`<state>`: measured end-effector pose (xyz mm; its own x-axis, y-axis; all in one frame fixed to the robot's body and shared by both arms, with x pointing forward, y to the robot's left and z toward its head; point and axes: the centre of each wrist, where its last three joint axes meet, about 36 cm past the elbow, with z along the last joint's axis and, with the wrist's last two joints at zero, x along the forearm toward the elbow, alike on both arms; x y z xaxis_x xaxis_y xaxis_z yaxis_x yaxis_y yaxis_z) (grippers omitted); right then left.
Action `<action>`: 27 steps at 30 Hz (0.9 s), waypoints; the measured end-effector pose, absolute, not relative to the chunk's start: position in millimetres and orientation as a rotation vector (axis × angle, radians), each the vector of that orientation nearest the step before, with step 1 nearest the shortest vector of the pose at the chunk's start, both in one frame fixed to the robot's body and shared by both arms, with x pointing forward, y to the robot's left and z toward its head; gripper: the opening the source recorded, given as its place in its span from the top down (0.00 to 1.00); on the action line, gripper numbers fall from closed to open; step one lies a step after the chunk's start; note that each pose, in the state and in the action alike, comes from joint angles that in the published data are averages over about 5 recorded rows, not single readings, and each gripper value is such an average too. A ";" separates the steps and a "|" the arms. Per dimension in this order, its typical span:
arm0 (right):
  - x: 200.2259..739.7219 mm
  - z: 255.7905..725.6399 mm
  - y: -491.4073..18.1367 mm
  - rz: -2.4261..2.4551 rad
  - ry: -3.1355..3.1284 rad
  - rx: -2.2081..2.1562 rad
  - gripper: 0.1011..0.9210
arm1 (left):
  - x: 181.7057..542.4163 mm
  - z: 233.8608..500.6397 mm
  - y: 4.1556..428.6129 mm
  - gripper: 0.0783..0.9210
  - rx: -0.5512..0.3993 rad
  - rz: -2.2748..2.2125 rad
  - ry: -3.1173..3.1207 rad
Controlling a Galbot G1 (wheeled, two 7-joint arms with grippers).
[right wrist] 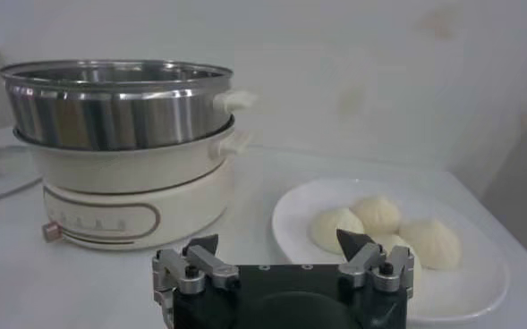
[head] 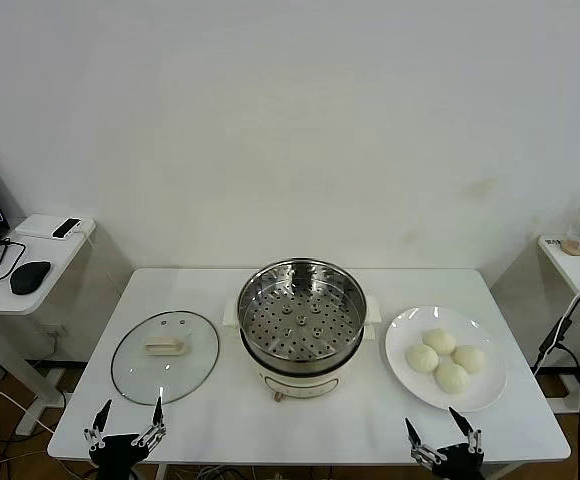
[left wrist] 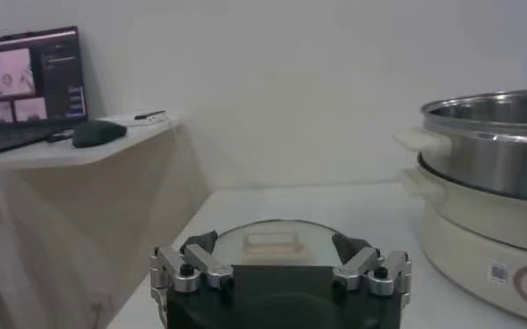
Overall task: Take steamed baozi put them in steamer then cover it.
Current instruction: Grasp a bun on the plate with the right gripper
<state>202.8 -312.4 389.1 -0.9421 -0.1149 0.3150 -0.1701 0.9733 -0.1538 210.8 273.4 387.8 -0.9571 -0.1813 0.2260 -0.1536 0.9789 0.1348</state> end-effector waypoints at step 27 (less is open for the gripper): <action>385.5 504.8 -455.7 1.483 -2.313 0.704 0.12 | 229.0 398.7 276.9 0.12 0.198 -0.364 -2.905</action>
<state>385.5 -455.7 504.8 -0.8334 -0.2383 0.4987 -0.5527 0.3452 -0.7586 229.0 276.9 398.7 -0.9696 -0.1576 0.1869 -0.1066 0.9605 0.2569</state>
